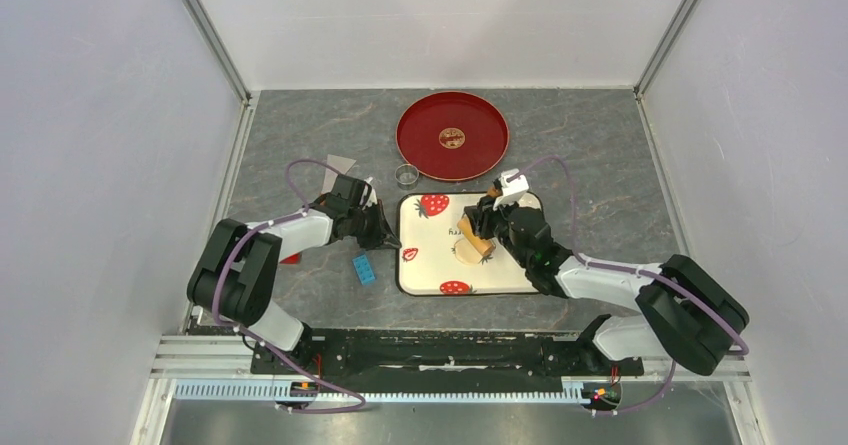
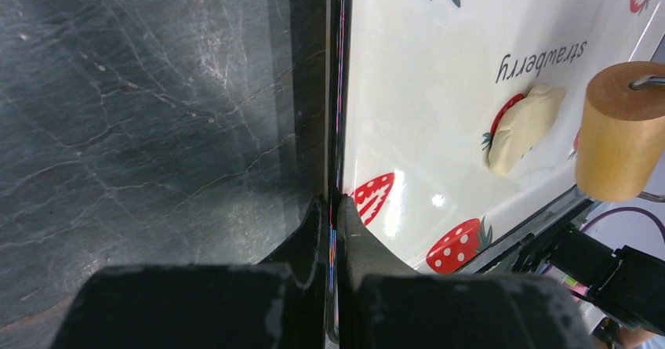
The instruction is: Roll out the dumpling wrappers from the dough
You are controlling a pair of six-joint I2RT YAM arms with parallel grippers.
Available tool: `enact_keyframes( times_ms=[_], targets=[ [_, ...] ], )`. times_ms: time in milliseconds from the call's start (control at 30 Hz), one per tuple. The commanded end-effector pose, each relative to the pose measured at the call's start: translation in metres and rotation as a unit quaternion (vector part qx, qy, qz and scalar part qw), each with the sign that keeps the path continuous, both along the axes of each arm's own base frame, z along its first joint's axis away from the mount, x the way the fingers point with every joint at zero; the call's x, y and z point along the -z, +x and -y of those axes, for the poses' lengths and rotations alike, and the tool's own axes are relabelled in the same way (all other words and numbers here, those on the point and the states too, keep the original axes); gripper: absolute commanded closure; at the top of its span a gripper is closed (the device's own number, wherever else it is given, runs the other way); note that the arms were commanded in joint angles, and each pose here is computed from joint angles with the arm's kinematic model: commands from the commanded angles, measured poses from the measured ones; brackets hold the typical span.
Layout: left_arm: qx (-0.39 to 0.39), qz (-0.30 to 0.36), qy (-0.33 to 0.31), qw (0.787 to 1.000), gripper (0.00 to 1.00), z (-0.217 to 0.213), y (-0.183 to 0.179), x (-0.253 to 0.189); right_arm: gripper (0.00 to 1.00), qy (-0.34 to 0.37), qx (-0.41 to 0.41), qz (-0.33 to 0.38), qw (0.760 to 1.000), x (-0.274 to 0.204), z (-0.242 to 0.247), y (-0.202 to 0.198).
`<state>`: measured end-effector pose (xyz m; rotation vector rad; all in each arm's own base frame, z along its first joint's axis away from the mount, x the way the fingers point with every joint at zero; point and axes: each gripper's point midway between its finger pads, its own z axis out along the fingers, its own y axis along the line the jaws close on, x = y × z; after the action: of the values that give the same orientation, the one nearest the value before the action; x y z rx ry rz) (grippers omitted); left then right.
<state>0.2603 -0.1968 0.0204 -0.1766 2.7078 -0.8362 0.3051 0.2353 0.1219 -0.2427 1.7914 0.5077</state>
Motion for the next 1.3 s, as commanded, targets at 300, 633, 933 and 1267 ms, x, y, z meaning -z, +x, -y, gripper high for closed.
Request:
enact_keyframes(
  times_ms=[300, 633, 933, 1267],
  targets=[
    [-0.027, -0.048, 0.065, 0.996, 0.98, -0.024, -0.016, 0.045, 1.0, 0.011, 0.006, 0.045, 0.999, -0.025, -0.012, 0.022],
    [-0.028, -0.049, 0.064, 0.996, 0.98, -0.024, -0.015, 0.045, 1.0, -0.003, 0.014, 0.037, 0.999, -0.012, -0.007, 0.02],
    [-0.03, -0.051, 0.062, 0.996, 0.98, -0.025, -0.016, 0.046, 1.0, -0.009, 0.018, 0.021, 1.0, 0.006, -0.002, 0.016],
    [-0.035, -0.055, 0.061, 0.996, 0.98, -0.028, -0.016, 0.048, 1.0, -0.022, 0.022, 0.005, 1.0, 0.025, 0.01, 0.005]
  ],
)
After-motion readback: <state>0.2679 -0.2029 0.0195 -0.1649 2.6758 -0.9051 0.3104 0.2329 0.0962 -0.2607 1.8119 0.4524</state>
